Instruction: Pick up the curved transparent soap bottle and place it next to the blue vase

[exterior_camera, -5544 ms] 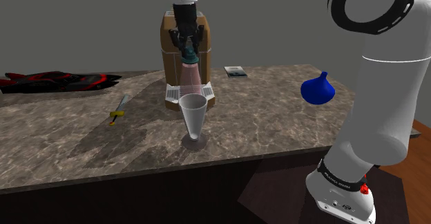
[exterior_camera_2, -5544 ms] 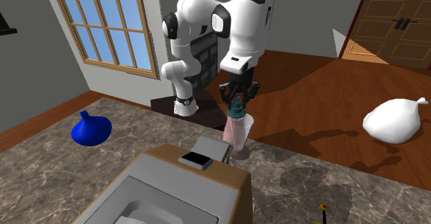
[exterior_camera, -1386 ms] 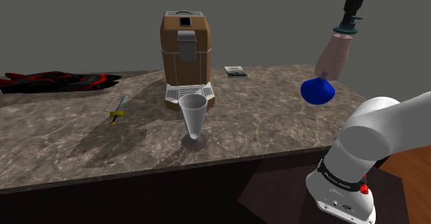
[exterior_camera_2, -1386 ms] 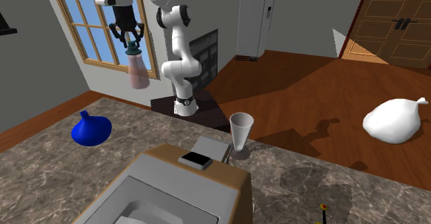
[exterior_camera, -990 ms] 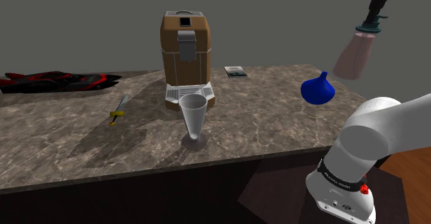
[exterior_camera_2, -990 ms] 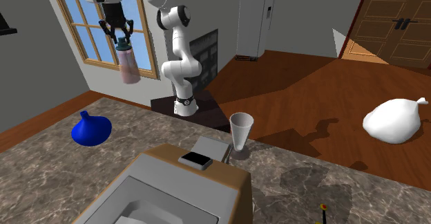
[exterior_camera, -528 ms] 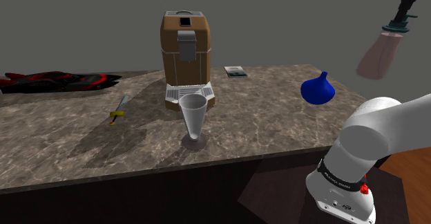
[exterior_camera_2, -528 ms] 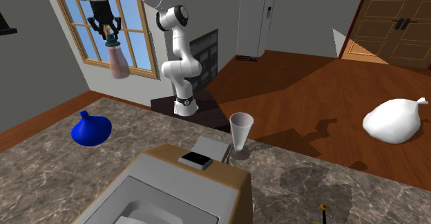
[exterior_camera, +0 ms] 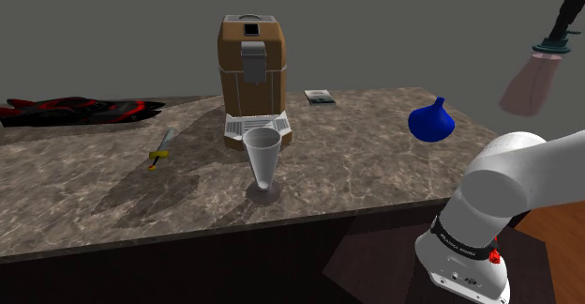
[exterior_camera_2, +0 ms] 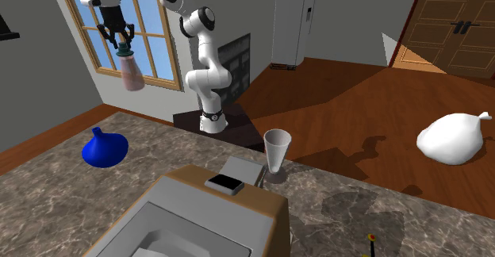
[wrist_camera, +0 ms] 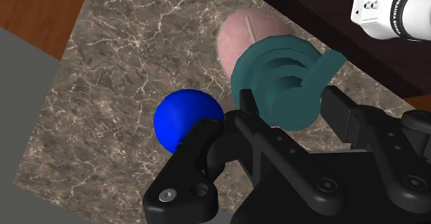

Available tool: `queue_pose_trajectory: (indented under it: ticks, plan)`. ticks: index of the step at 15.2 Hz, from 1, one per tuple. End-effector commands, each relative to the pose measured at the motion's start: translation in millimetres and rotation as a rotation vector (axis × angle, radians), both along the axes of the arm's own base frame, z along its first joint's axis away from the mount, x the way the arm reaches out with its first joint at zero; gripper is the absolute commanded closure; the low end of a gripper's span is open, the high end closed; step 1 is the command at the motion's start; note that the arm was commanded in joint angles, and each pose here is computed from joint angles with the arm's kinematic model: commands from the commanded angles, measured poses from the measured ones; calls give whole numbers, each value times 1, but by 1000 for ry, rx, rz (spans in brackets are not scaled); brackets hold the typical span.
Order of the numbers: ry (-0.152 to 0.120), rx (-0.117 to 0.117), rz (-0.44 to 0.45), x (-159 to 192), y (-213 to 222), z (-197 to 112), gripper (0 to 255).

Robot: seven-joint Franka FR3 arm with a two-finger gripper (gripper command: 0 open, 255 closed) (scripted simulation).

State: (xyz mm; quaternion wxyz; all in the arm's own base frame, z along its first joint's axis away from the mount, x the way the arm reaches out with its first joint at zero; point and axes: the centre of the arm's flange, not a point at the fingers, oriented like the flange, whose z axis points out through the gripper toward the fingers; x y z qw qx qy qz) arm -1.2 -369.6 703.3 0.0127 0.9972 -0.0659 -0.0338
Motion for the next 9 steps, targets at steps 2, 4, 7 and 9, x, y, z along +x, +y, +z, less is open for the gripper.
queue_pose_trajectory:
  ticks: [2, 4, 7, 9]
  plan:
    - [0, 0, 0, -1, -1, -15, 255]
    - [0, 0, 0, -1, -1, -26, 255]
    - [0, 0, 0, -1, -1, -42, 255]
    - [0, 0, 0, -1, -1, -52, 255]
